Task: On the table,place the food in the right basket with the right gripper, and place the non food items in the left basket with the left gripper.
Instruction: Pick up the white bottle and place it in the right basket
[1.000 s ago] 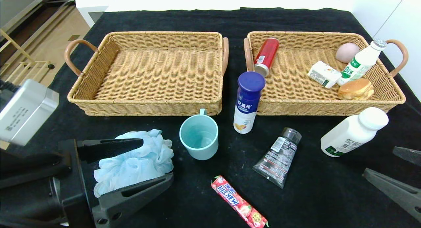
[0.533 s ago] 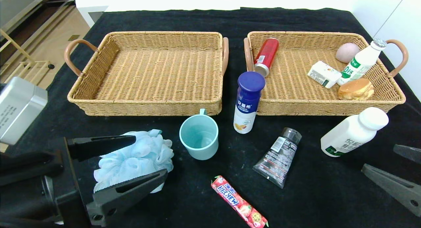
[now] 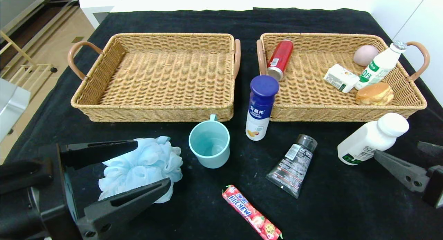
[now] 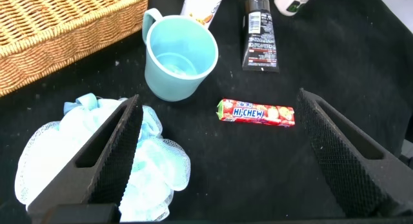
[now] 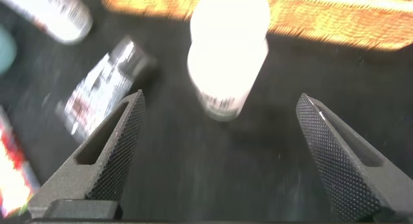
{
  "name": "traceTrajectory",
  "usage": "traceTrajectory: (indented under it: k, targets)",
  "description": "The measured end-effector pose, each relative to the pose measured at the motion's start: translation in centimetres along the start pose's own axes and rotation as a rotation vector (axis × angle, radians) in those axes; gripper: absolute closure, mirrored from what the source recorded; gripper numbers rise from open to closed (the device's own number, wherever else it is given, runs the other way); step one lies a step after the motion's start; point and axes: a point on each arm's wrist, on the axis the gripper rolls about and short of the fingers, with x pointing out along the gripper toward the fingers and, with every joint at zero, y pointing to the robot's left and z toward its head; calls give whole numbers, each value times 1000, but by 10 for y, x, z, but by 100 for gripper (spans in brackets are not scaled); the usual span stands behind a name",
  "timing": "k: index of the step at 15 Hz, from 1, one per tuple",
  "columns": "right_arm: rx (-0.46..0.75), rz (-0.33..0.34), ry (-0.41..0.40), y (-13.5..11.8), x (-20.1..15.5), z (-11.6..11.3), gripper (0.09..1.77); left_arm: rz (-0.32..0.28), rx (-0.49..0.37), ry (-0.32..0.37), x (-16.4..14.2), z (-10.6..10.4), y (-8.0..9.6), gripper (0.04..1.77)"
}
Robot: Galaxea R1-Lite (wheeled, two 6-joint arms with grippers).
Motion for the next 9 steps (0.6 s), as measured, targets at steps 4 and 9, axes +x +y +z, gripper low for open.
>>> traceTrajectory:
  k: [4,9]
  targets:
    - [21,-44,-42,8,24,2,15,0,2,-4,-1,0,0,9]
    - [65,-144,-102,14,53,1,15,1,8,-13,-3,2,0,9]
